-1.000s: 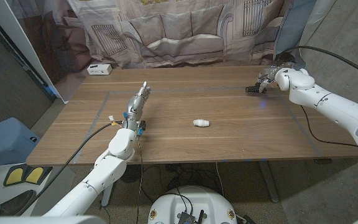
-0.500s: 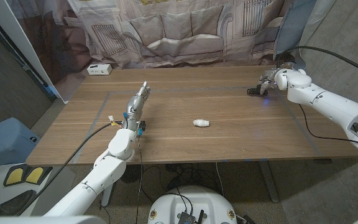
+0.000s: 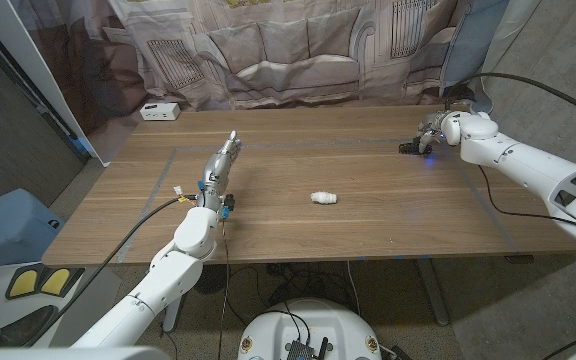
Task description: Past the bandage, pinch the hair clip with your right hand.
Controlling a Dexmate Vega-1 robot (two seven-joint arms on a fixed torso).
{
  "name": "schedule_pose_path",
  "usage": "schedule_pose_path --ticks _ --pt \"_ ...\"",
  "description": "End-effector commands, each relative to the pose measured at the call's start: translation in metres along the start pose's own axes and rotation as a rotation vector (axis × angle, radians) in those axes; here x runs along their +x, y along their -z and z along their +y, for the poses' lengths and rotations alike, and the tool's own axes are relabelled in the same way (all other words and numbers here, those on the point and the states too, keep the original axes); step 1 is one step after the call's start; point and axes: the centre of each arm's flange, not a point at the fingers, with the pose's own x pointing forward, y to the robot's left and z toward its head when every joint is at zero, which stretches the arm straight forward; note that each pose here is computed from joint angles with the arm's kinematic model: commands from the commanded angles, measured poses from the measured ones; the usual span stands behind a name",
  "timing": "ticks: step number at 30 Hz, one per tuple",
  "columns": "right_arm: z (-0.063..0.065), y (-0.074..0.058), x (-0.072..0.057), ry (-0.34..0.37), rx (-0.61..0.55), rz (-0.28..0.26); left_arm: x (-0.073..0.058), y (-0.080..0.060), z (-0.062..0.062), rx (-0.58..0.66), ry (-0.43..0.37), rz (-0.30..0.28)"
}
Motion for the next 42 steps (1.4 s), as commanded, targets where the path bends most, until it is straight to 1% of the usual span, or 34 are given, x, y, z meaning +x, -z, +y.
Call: schedule_pose_path --ticks 1,4,8,19,29,42 --pt "0.0033 0.0013 0.0053 -0.015 -0.001 0.010 0.0010 -0.0018 -0.0005 0.002 -0.005 -0.003" --pt "0.0044 0.0011 0.0065 -0.020 -0.006 0.013 0.0017 0.0012 -0.0019 -0.006 -0.001 0.004" --pt "0.0043 0.0020 0.0082 -0.028 -0.004 0.019 0.0025 0.0009 -0.0021 -0.001 0.002 0.003" --pt "0.0069 0.0005 0.0127 -0.038 0.001 0.021 0.0019 0.0007 0.0014 0.001 -0.009 0.004" --pt "0.0070 0.0019 0.0130 -0.050 0.001 0.031 0.0036 -0.0008 0.0026 0.003 -0.007 0.000" --pt "0.0092 0.0021 0.0121 -0.065 0.003 0.031 0.0040 0.0025 0.0027 -0.002 -0.004 0.007"
